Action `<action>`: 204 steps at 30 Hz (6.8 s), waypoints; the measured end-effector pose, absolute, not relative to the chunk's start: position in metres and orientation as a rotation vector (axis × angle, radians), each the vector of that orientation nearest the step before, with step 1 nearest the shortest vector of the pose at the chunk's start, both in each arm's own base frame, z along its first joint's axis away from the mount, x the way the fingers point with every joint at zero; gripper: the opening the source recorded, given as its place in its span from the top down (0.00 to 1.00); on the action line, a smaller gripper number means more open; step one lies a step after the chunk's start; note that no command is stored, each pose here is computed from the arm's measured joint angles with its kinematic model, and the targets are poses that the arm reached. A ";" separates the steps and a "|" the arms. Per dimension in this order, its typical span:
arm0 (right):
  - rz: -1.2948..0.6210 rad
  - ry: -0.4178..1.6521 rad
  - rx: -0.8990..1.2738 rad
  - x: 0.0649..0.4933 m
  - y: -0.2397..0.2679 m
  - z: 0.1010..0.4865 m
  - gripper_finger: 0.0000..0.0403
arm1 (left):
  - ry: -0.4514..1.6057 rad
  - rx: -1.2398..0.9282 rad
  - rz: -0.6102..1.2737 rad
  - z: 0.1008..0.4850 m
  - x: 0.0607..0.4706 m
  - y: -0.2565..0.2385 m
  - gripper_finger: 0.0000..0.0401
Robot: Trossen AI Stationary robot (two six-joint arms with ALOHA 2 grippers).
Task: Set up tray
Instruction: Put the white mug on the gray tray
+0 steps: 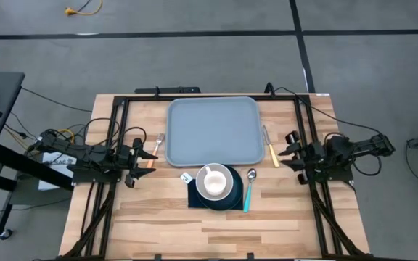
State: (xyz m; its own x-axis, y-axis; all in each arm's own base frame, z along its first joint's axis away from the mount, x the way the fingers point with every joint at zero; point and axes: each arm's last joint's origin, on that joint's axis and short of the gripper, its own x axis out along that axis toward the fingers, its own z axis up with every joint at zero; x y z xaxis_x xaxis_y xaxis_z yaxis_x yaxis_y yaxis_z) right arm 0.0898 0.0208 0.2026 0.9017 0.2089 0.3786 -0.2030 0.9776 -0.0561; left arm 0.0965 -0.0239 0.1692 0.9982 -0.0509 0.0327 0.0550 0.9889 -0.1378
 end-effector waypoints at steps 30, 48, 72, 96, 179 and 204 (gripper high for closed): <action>0.076 -0.191 0.117 0.137 0.027 0.208 0.75 | -0.239 -0.211 -0.060 0.190 0.094 -0.023 0.47; 0.000 -0.053 -0.191 0.161 0.023 0.186 0.75 | -0.139 -0.205 0.018 0.241 0.124 -0.031 0.47; -0.281 0.105 0.247 0.160 0.006 0.167 0.75 | 0.533 0.093 -0.016 0.286 0.305 -0.046 0.47; 0.083 0.143 -0.323 0.158 0.035 0.166 0.75 | 0.682 0.112 -0.105 0.251 0.342 -0.053 0.47; 0.150 0.101 -0.293 0.157 0.039 0.170 0.75 | 0.933 0.398 -0.002 0.266 0.379 -0.082 0.73; 0.149 0.097 -0.293 0.157 0.039 0.170 0.75 | 1.031 0.445 -0.329 0.252 0.373 -0.094 0.73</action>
